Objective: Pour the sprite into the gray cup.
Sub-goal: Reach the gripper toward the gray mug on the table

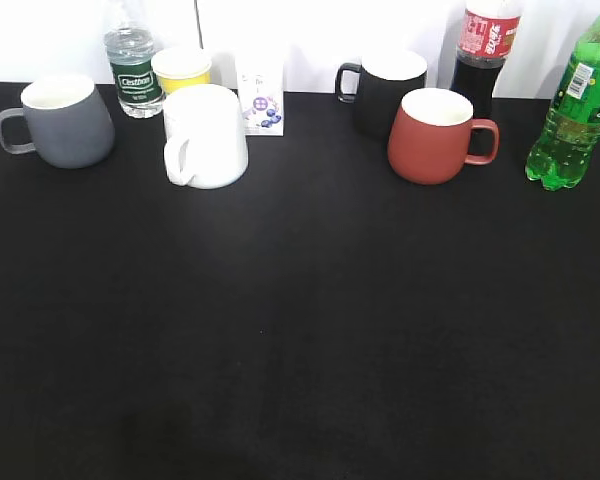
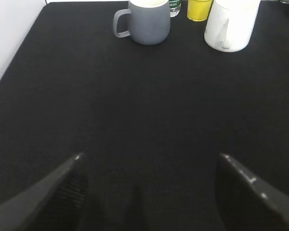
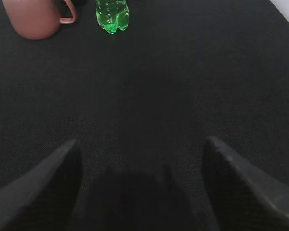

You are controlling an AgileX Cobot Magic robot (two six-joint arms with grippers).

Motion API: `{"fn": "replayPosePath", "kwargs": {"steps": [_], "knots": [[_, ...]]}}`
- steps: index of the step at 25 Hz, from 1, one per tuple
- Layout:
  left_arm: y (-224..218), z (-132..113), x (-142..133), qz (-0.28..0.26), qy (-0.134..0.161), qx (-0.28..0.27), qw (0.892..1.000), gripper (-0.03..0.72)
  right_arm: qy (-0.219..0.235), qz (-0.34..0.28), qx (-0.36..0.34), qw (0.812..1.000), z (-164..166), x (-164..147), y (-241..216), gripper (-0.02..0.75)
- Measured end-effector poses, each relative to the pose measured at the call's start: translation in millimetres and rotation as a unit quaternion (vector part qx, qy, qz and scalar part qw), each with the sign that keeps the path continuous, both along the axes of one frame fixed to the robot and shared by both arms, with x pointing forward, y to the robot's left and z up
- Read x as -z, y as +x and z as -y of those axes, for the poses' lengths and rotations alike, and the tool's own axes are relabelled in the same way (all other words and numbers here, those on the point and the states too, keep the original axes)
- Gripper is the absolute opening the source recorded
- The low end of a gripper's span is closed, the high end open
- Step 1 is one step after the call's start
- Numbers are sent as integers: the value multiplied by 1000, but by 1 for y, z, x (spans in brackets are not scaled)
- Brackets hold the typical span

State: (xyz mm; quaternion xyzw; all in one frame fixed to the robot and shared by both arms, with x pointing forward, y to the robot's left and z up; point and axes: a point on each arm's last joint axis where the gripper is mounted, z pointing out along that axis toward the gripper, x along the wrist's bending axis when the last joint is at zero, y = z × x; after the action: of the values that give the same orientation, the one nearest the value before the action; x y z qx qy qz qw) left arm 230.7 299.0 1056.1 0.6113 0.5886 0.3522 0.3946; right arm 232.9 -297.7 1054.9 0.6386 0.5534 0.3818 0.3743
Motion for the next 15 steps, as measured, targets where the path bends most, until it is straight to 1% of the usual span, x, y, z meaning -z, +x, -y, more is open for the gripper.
{"fn": "replayPosePath", "kwargs": {"steps": [5, 7, 9, 10, 11, 13, 15], "knots": [[0, 0, 0, 0, 0, 0, 1000, 599, 0, 0, 0, 1000, 0, 0, 0, 586], [0, 0, 0, 0, 0, 0, 1000, 552, 0, 0, 0, 1000, 0, 0, 0, 586], [0, 0, -1, 4, 0, 0, 1000, 477, -3, 0, 2, 1000, 0, 0, 0, 586], [0, 0, -7, 26, -1, -1, 1000, 454, 0, 0, 0, 1000, 0, 0, 0, 586], [4, 0, -16, 65, -2, -3, 998, 445, 0, 0, 0, 1000, 0, 0, 0, 586], [25, -1, -37, 164, 2, -11, 986, 440, 0, 0, 0, 1000, 0, 0, 0, 586], [64, 0, -40, 222, 6, -13, 975, 438, 0, 0, 0, 1000, 0, 0, 0, 586]]}}
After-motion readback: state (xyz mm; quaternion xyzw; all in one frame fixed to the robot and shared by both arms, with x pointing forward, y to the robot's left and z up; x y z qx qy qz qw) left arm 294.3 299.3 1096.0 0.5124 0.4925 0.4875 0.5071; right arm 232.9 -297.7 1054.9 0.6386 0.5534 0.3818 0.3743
